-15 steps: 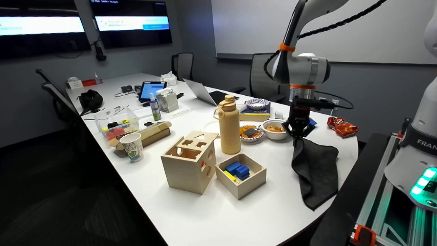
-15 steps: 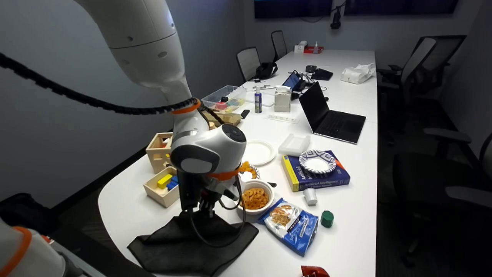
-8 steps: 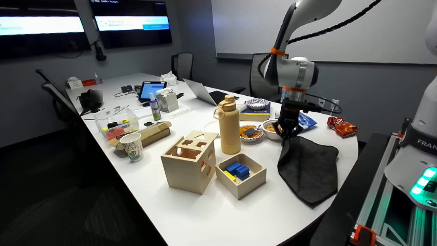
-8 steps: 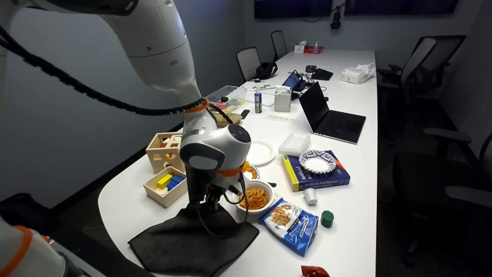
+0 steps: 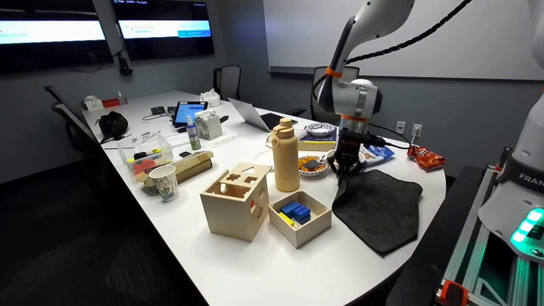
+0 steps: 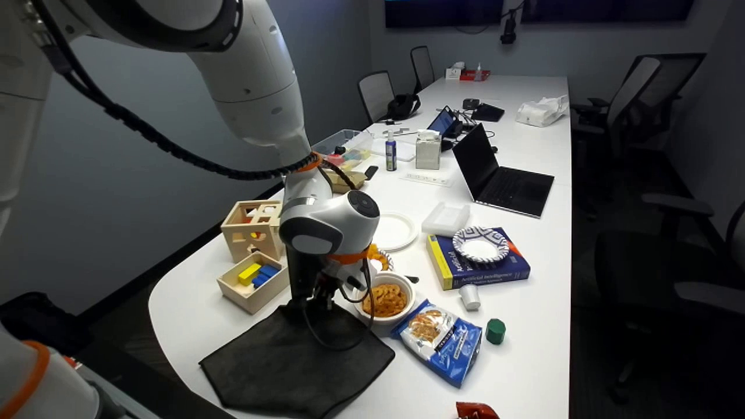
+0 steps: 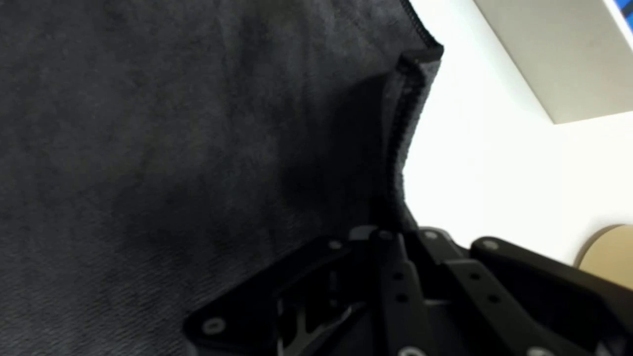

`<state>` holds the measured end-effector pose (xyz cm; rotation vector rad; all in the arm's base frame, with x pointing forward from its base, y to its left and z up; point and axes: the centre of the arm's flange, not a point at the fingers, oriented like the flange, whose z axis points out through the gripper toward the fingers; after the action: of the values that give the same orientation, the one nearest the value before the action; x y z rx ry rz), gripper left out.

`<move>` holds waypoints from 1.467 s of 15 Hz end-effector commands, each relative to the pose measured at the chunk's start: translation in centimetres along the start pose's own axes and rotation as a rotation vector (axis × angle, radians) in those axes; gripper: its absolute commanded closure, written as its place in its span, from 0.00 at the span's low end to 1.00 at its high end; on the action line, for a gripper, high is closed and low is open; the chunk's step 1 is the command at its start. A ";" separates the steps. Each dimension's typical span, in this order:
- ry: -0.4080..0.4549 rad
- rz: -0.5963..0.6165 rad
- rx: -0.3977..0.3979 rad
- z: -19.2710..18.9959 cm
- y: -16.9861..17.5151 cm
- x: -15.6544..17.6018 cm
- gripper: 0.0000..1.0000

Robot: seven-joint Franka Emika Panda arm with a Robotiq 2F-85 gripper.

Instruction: Unfold the black towel

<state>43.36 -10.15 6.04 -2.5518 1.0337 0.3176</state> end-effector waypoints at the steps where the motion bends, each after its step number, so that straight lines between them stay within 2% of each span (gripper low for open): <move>1: 0.031 -0.003 0.043 0.8 -0.4 0.7 1.00; 2: 0.034 -0.003 0.055 0.9 -0.5 0.8 1.00; 3: 0.037 -0.001 0.061 0.9 -0.6 0.9 0.73; 4: 0.042 0.000 0.067 1.0 -0.6 1.0 0.72; 5: 0.043 -0.004 0.074 0.9 -0.7 1.1 0.66; 12: 0.037 -0.038 0.124 1.4 -1.5 2.0 0.12; 14: 0.029 -0.054 0.143 1.8 -1.9 2.2 0.00; 22: -0.088 -0.134 0.201 2.1 -2.0 0.5 0.00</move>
<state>45.79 -8.20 4.14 -2.4235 0.8532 0.2566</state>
